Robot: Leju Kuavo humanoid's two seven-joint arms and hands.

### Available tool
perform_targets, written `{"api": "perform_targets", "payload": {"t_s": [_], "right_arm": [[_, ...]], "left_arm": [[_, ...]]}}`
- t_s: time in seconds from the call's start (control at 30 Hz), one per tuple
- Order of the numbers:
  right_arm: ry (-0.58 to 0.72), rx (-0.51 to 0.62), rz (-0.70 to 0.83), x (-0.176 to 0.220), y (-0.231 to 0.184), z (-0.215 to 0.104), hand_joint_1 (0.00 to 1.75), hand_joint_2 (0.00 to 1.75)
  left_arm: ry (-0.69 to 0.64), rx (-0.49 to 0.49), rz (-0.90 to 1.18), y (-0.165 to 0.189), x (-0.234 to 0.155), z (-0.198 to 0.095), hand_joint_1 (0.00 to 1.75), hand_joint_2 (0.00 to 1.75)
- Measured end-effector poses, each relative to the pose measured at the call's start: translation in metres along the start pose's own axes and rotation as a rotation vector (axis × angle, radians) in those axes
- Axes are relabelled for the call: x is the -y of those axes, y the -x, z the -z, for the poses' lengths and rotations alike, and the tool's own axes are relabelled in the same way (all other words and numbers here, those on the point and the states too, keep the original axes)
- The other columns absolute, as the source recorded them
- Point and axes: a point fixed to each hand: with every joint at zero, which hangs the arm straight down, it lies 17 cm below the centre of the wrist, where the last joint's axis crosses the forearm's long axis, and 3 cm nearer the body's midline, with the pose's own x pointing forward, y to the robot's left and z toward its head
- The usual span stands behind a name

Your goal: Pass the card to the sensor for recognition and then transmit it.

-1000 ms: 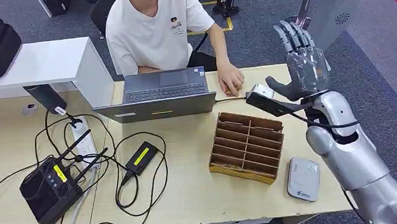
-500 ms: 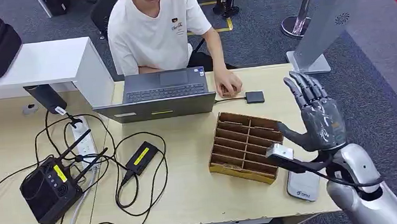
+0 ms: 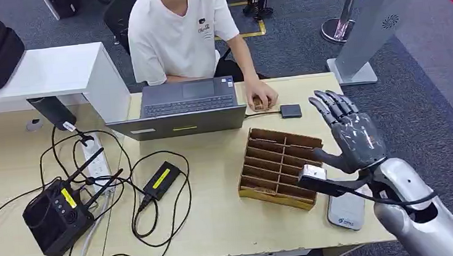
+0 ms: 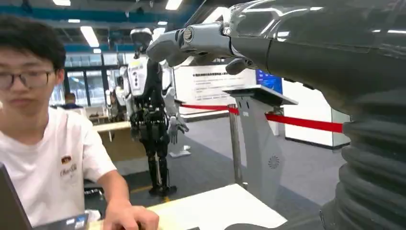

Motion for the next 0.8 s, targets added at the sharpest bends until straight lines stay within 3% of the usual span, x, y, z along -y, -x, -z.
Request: {"api": "perform_targets", "payload": {"t_s": [0.4,0.8], "right_arm": [[-0.111,0.024,-0.017,-0.027,-0.002,0.026,0.00,1.75],[-0.108,0.028,-0.001,-0.029,-0.007,0.033,0.00,1.75]], "left_arm": [[0.013,0.011,0.013,-0.008,0.006,0.002,0.00,1.75],[0.019,0.014,0.014,-0.010,0.008,0.003,0.00,1.75]]}}
